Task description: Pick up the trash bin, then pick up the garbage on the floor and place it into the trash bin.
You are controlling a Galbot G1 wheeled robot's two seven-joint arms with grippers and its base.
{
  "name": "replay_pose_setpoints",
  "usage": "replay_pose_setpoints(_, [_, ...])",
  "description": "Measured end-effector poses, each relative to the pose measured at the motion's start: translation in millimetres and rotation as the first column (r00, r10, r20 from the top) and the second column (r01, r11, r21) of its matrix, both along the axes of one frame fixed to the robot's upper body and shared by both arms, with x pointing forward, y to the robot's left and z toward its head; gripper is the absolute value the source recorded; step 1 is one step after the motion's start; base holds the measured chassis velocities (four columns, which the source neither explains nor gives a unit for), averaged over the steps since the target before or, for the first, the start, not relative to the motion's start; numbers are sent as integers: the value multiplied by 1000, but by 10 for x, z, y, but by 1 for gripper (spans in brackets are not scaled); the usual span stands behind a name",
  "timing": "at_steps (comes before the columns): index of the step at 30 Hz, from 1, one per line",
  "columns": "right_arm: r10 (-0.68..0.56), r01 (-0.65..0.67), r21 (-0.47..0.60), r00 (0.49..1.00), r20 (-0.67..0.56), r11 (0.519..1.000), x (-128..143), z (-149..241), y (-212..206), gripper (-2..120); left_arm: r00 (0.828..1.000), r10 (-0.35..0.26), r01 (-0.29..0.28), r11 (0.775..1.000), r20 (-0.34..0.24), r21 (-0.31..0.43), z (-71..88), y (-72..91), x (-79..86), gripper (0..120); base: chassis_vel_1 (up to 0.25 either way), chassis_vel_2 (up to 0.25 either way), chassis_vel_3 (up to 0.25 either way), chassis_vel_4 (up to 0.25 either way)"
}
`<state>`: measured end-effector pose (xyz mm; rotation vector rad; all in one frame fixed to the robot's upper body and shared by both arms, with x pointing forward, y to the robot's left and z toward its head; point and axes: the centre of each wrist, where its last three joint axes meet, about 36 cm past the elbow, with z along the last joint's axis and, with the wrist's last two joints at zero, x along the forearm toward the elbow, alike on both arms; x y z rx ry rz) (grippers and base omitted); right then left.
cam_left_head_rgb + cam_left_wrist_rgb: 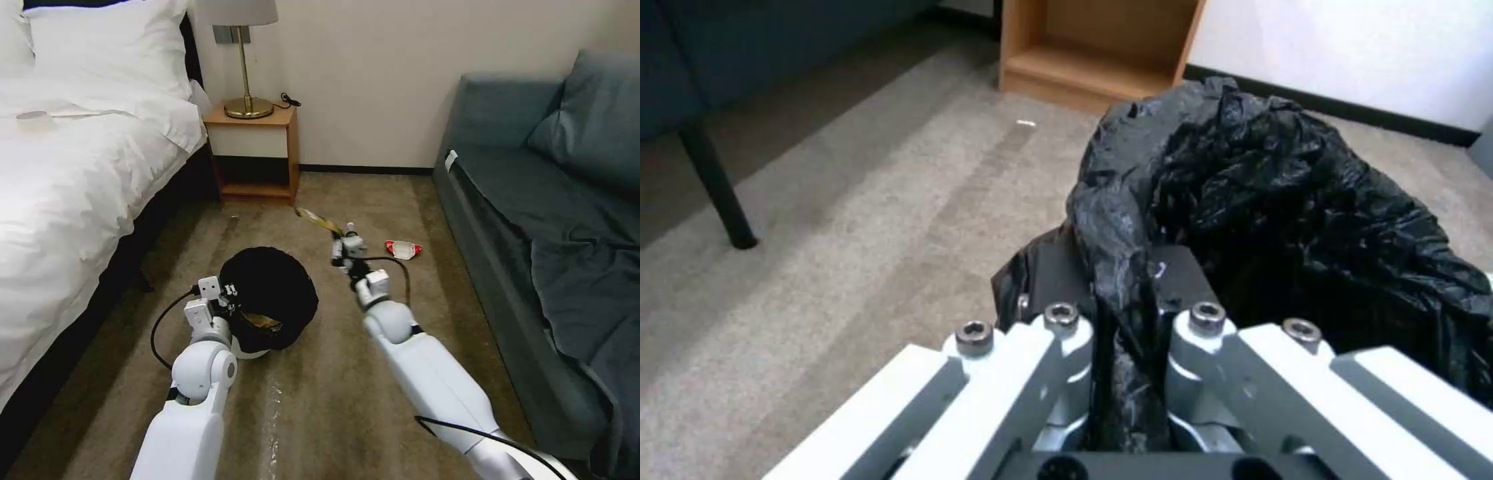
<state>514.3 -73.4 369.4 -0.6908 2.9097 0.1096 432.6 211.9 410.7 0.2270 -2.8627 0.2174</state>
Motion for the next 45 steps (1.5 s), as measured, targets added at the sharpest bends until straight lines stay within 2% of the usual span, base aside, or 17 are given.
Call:
replay_pose_setpoints(4, [43,-42,19,998,-38,999,-211,-96,178,0,1000,0,0,1000,6,-4,20,-12,18,6,0,0,0,0])
replay_pose_setpoints(9, [81,-80,27,995,-55,996,-351,-223,248,0,1000,-4,4,1000,12,-22,56,-49,10,6,0,0,0,0])
replay_pose_setpoints(21, [143,-142,17,988,-61,990,-487,-393,334,0,1000,-7,8,999,13,-35,76,-80,-24,6,0,0,0,0])
replay_pose_setpoints(22, [146,-145,12,988,-59,989,-501,-419,346,7,1000,-7,8,999,14,-34,79,-80,-28,6,0,0,0,0])
replay_pose_setpoints(23, [146,-145,12,988,-59,989,-501,-419,346,7,1000,-7,8,999,14,-34,79,-80,-28,6,0,0,0,0])
replay_pose_setpoints(25, [148,-148,8,987,-61,989,-522,-447,363,19,1000,-5,5,999,13,-32,76,-73,-36,6,0,0,0,0])
replay_pose_setpoints(31, [152,-152,6,986,-63,988,-550,-471,370,32,1000,-3,3,1000,11,-29,70,-71,-41,6,0,0,0,0])
replay_pose_setpoints(32, [154,-154,4,986,-64,988,-559,-479,371,43,1000,-3,3,1000,11,-28,68,-71,-42,6,0,0,0,0])
replay_pose_setpoints(34, [154,-155,3,986,-64,988,-563,-482,371,46,1000,-3,3,1000,10,-27,68,-73,-43,6,0,0,0,0])
replay_pose_setpoints(35, [156,-156,2,986,-64,988,-565,-484,371,54,1000,-4,4,1000,10,-25,67,-79,-44,6,0,0,0,0])
replay_pose_setpoints(36, [156,-156,2,986,-64,988,-565,-484,371,54,1000,-4,4,1000,10,-25,67,-79,-44,6,0,0,0,0])
replay_pose_setpoints(38, [156,-156,1,986,-63,988,-558,-489,367,65,1000,-4,5,1000,13,-24,77,-87,-50,6,0,0,0,0])
replay_pose_setpoints(39, [156,-156,1,986,-63,988,-558,-489,367,65,1000,-4,5,1000,13,-24,77,-87,-50,6,0,0,0,0])
replay_pose_setpoints(40, [151,-151,1,986,-63,988,-541,-488,364,72,1000,-5,5,1000,15,-25,85,-89,-61,6,0,0,0,0])
replay_pose_setpoints(42, [147,-147,-1,987,-61,989,-518,-483,357,75,1000,-5,6,1000,16,-25,88,-91,-68,6,0,0,0,0])
replay_pose_setpoints(44, [127,-128,-19,991,-49,992,-412,-463,302,86,1000,-5,6,1000,16,-23,95,-85,-87,6,0,0,0,0])
replay_pose_setpoints(45, [127,-128,-19,991,-49,992,-412,-463,302,86,1000,-5,6,1000,16,-23,95,-85,-87,6,0,0,0,0])
